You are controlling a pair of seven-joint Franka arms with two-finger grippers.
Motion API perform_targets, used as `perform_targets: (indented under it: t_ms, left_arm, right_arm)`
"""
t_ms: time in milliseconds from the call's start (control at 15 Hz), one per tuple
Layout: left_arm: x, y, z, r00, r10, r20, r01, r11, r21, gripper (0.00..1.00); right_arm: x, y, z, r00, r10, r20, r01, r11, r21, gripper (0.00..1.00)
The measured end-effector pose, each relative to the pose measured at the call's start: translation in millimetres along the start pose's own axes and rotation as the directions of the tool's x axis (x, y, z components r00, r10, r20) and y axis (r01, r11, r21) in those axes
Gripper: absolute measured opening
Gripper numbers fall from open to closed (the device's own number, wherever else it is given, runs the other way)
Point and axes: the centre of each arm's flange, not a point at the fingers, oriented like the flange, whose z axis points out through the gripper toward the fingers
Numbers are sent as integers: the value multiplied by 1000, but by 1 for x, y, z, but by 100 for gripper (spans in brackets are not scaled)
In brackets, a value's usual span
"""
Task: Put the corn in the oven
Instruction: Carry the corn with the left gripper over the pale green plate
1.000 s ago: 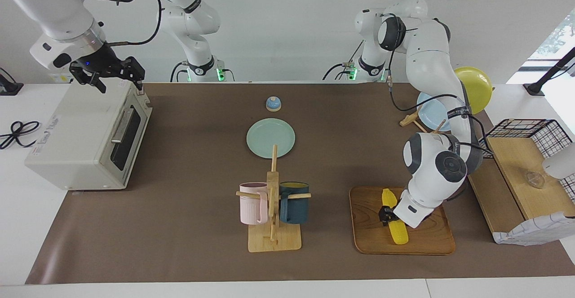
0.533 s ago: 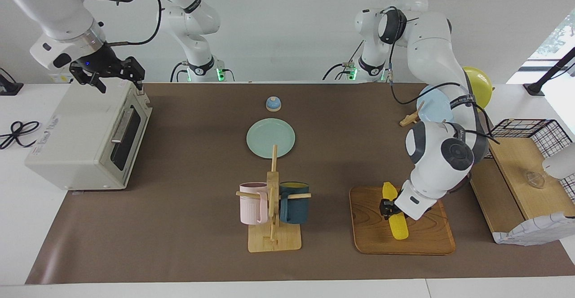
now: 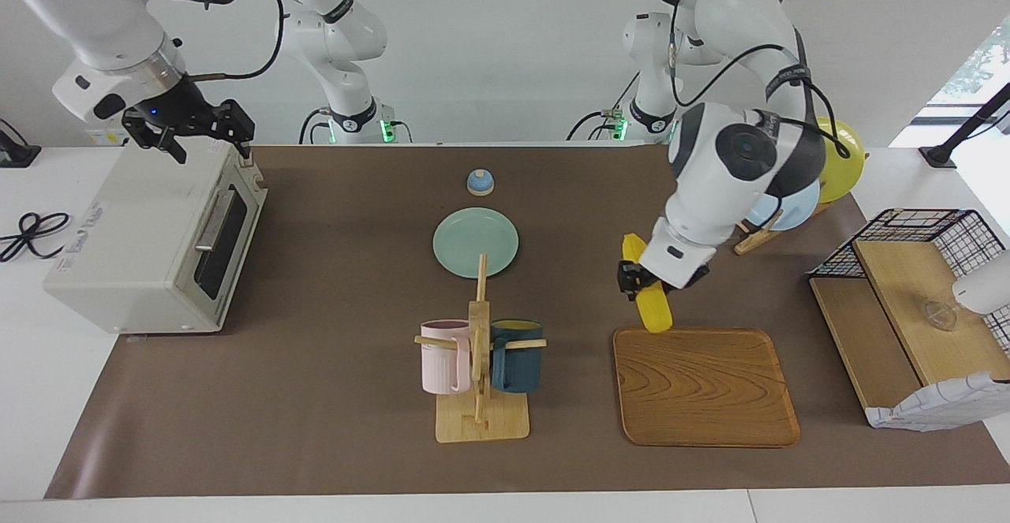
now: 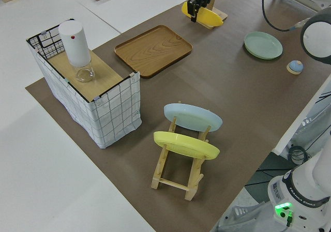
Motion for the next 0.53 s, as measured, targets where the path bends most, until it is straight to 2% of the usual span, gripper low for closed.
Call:
perform_targets:
  t_ms: [200, 333, 533]
  left_arm:
    - [-59, 52, 24, 1000, -15, -19, 15, 1000, -4, 53]
    - [-94, 85, 48, 998, -21, -67, 19, 999, -35, 53]
    - [-140, 126, 74, 996, -12, -83, 5, 997, -83, 53]
  right_arm:
    - [0, 0, 0, 1000, 0, 0, 0, 1000, 0, 100]
    - [0, 0, 0, 1000, 0, 0, 0, 1000, 0, 100]
    - [0, 0, 0, 1000, 0, 0, 0, 1000, 0, 100]
